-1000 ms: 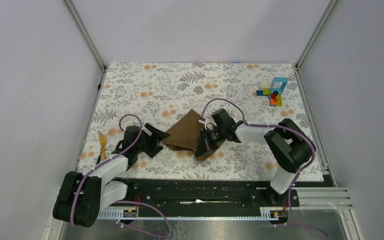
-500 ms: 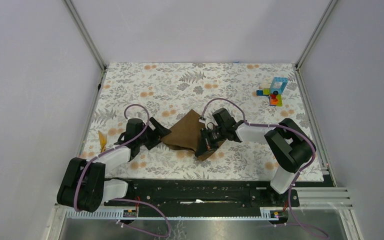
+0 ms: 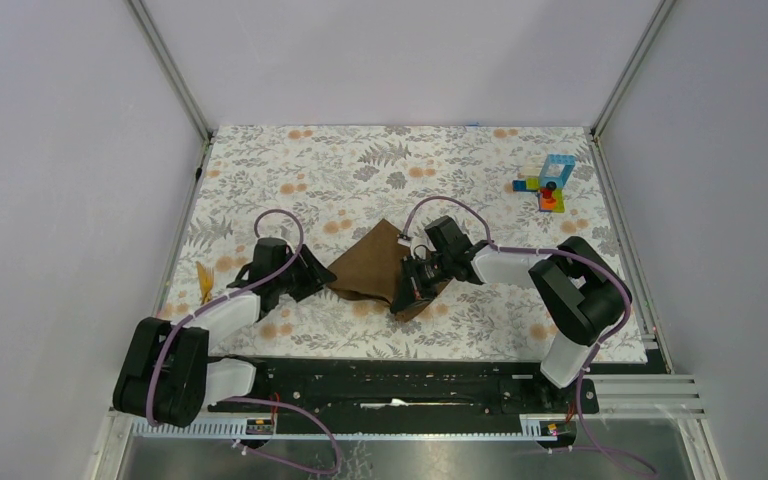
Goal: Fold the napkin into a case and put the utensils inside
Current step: Pick up the lower triangle-folded napkin from the center of the board.
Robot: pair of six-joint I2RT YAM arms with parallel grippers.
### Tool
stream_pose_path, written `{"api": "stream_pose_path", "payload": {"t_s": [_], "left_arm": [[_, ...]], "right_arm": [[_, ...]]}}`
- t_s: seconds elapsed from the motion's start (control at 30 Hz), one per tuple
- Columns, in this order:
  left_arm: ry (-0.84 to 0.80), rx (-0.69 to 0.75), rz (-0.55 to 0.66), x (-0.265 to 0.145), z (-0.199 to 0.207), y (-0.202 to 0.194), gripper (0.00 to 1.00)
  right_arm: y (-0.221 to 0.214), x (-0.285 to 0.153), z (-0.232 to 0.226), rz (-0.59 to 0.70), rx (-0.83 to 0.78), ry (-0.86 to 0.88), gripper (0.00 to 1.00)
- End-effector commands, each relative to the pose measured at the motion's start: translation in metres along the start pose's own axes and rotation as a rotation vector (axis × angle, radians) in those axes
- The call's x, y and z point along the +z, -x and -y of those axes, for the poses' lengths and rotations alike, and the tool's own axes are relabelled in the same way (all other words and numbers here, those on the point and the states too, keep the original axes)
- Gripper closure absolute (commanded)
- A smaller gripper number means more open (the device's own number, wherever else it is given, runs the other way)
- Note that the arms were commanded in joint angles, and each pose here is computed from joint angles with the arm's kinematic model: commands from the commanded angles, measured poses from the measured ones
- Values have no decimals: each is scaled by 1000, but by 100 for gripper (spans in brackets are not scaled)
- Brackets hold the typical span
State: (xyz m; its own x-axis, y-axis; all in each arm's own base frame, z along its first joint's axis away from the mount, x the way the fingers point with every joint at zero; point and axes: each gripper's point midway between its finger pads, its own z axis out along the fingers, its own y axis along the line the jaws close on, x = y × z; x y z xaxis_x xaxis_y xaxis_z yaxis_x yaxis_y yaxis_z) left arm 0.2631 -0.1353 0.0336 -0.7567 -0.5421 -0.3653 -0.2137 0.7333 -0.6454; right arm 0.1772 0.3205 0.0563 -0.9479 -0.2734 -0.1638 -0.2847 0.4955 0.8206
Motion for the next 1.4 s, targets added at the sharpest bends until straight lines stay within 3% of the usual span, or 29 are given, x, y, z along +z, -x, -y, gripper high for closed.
{"api": "stream_pose_path", "payload": {"t_s": [0.0,0.43,0.73,0.9,1.0,1.07,1.17,1.37], "left_arm": [[-14,4,16,-7,10,9,45],[-30,16,25,2,16,17,54],[-36,35,65,-12,28,30,77],[3,26,42,-13,27,31,82],[21,10,7,-11,30,32,93],[34,-8,-8,-9,33,34,88],[56,-36,-23,-4,38,41,97],[85,-82,-37,11,61,55,100]], "right_arm": [[10,-10,-18,24,-61,38,100],[7,-12,-18,28,-65,31,100],[0,-10,-10,11,-48,21,100],[-4,-9,-2,8,-24,3,100],[-7,-11,5,7,10,-10,100],[-8,-12,12,1,42,-23,100],[-11,-13,27,-15,79,-79,100],[-10,-17,39,-30,106,-109,100]]}}
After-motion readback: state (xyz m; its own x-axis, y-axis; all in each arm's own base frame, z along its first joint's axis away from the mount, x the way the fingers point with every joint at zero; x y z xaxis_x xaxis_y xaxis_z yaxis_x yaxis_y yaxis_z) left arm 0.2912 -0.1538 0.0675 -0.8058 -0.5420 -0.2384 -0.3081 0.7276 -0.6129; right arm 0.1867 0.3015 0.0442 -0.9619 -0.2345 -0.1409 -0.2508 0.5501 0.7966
